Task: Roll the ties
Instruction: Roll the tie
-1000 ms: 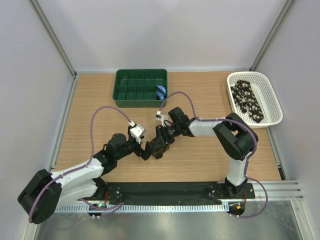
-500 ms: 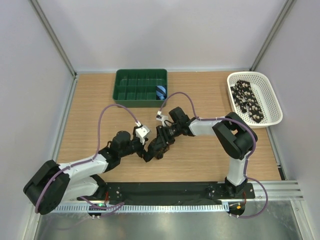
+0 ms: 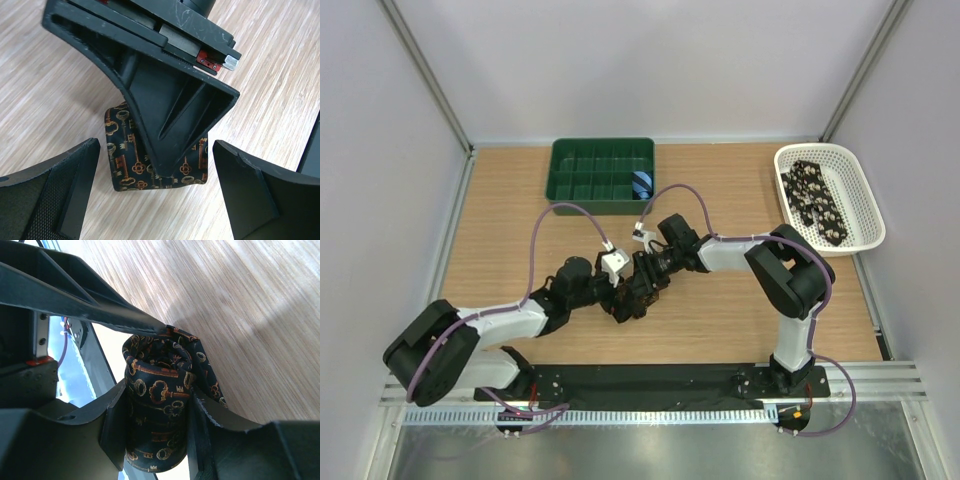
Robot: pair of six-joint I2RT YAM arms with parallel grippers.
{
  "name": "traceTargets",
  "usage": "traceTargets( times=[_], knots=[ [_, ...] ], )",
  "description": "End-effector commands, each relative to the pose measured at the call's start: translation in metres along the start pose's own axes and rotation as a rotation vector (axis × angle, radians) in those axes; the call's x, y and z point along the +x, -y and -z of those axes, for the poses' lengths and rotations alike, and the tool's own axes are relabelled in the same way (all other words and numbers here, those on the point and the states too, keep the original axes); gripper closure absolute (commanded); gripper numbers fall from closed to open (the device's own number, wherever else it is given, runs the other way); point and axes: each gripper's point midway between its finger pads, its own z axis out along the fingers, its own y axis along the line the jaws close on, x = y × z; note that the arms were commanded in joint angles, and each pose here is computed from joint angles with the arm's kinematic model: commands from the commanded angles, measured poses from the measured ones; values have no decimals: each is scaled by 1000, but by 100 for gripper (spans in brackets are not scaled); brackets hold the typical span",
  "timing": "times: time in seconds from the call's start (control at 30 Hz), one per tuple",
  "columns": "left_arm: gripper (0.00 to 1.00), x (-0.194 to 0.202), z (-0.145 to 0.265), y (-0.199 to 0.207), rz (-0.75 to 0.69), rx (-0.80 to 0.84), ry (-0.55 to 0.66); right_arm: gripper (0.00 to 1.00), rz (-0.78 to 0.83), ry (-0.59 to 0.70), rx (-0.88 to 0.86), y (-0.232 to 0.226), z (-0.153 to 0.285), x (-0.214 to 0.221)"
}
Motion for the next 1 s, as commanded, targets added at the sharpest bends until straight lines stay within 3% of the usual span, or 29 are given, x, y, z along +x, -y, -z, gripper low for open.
traceTargets(
  times=[0.0, 0.37, 0.57, 0.97],
  knots=[
    [0, -27, -9, 4, -43, 29, 77, 92, -63, -49, 76, 24, -5, 21],
    [0, -20, -22, 5, -47, 31, 55, 92, -75, -47, 65, 22, -6, 21],
    [16, -13, -29, 8, -55, 52, 37, 91, -88, -47, 56, 20, -5, 22],
    [18, -1, -32, 12, -81, 83, -36, 90, -89, -40, 49, 17, -5, 20]
  ],
)
